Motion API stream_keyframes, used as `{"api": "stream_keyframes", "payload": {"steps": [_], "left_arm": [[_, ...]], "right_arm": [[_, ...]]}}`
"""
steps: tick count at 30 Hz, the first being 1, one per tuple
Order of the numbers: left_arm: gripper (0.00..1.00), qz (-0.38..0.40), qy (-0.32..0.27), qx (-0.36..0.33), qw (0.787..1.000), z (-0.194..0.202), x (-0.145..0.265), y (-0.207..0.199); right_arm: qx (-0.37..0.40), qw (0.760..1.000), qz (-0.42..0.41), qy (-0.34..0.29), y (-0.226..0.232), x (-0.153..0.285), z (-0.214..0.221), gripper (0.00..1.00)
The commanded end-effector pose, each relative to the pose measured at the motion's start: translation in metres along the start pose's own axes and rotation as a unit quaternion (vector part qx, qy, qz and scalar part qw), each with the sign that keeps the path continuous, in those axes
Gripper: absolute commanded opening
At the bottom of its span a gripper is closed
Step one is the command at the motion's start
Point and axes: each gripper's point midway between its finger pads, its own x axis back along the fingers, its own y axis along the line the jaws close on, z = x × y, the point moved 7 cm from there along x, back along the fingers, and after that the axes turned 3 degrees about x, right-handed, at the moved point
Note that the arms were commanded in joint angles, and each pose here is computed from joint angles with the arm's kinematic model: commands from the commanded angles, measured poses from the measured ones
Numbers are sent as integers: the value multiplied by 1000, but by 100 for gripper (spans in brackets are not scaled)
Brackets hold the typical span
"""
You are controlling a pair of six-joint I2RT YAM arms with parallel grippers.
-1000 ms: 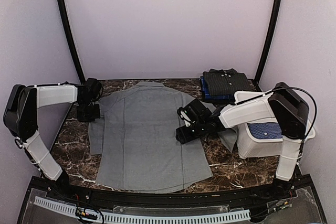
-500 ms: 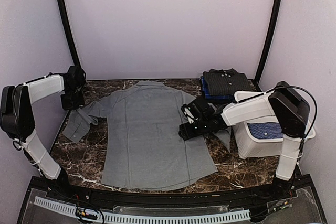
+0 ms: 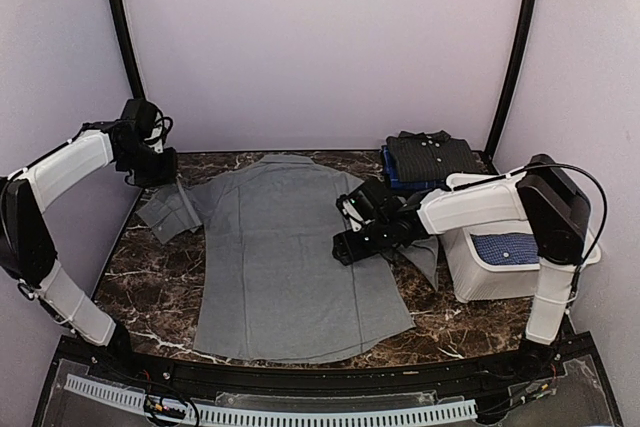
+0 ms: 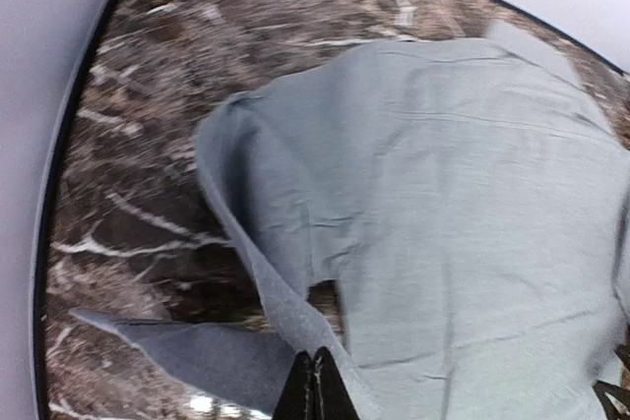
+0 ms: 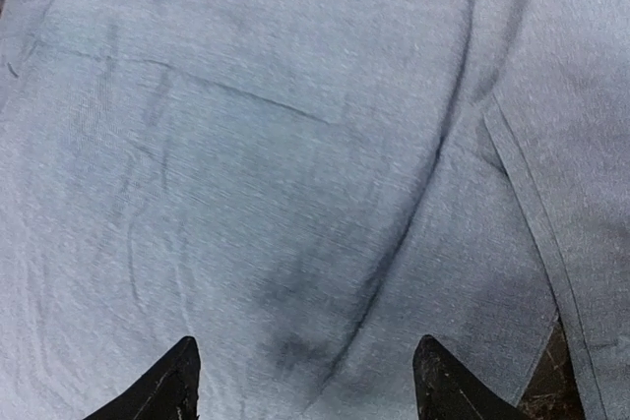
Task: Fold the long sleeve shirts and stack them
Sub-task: Pick up the sleeve from the center of the board, then place the sleeve at the center of the board, then pick up the sleeve from the center of the board.
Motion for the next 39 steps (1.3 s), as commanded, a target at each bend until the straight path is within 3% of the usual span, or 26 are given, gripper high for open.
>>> {"api": "stream_keyframes", "payload": {"steps": [1, 7, 11, 14, 17, 23, 27, 33, 39], "left_arm": [[0, 157, 26, -73, 985, 9, 19, -68], [0, 252, 104, -106, 956, 48, -12, -139], [3, 255, 140, -127, 948, 70, -38, -172], [18, 252, 142, -117, 950, 72, -53, -179], [32, 255, 126, -113, 952, 68, -51, -181], [53, 255, 83, -112, 957, 60, -34, -176], [60, 234, 56, -108, 965, 65, -22, -160], [70, 214, 29, -97, 971, 82, -6, -134], [72, 172, 48, -89, 980, 119, -15, -109]], "right_arm": [[5, 996, -44, -74, 20, 30, -40, 72], [5, 990, -74, -117, 36, 40, -58, 73], [-6, 990, -73, -121, 37, 40, -60, 75], [-12, 990, -68, -127, 35, 43, -61, 77], [-18, 987, -56, -147, 32, 51, -62, 78], [-9, 977, -35, -209, 28, 81, -80, 83], [-5, 960, -23, -279, 26, 116, -95, 98], [-31, 934, 4, -356, 17, 152, -112, 99], [-14, 921, 0, -390, 13, 168, -120, 99]]}}
